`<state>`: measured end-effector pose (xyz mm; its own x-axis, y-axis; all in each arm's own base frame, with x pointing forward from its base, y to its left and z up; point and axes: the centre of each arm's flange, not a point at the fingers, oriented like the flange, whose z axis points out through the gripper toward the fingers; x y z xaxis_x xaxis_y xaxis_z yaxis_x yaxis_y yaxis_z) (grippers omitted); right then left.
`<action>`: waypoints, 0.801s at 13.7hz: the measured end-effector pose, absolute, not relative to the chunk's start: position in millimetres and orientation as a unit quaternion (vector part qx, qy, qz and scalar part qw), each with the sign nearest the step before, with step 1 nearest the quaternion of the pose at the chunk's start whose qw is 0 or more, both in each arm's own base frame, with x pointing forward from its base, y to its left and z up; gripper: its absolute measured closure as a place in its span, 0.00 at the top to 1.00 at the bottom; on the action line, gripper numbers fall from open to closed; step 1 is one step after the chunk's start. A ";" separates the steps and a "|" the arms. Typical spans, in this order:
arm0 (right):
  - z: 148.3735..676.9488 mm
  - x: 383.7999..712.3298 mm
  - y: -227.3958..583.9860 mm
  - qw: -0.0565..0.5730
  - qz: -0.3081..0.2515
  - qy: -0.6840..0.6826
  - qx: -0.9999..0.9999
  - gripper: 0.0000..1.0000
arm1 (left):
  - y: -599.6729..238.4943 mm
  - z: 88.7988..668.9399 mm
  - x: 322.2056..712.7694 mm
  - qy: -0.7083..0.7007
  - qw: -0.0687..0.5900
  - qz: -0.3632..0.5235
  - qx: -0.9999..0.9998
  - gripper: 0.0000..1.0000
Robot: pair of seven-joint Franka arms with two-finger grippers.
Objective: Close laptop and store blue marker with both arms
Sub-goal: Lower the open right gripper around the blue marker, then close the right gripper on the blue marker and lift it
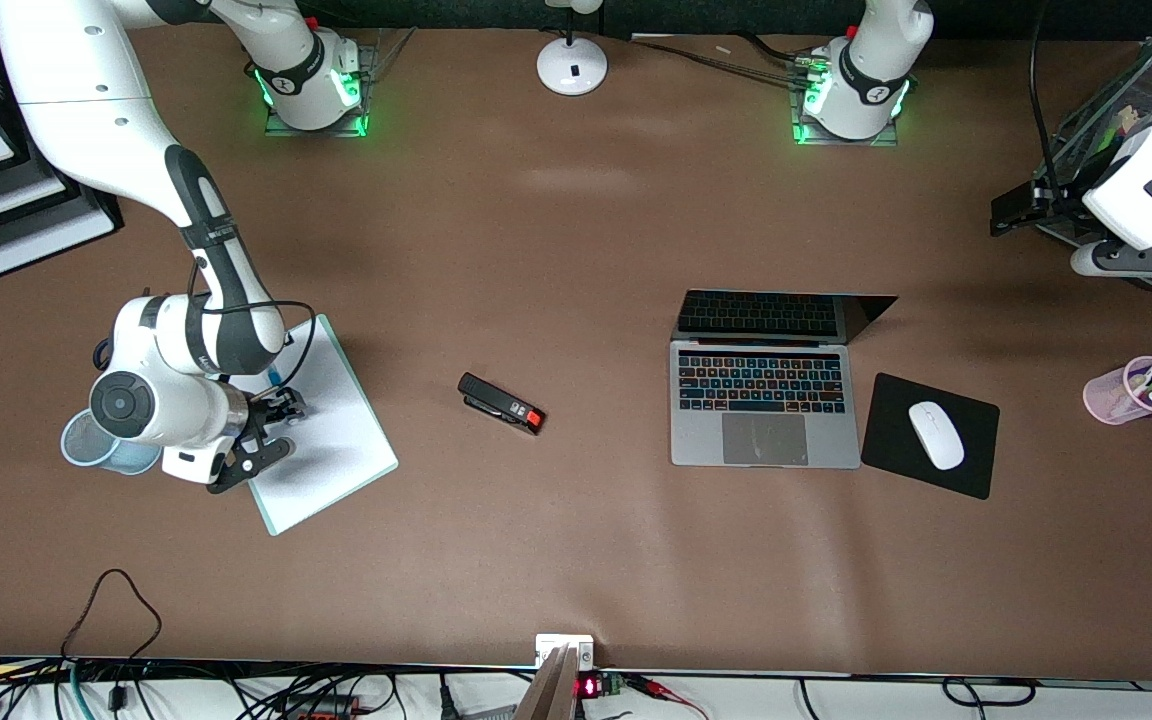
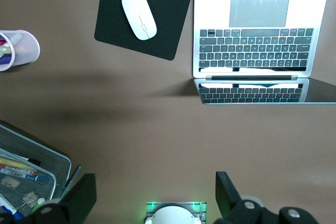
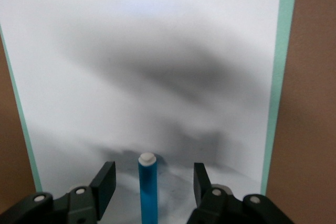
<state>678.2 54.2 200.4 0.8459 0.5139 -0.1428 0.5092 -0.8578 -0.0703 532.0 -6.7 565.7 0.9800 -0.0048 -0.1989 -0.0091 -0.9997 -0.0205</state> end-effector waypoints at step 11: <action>194.9 676.0 50.4 0.016 0.083 -0.265 -0.961 0.56 | 6.1 559.4 534.7 -0.010 0.000 0.106 -0.994 1.00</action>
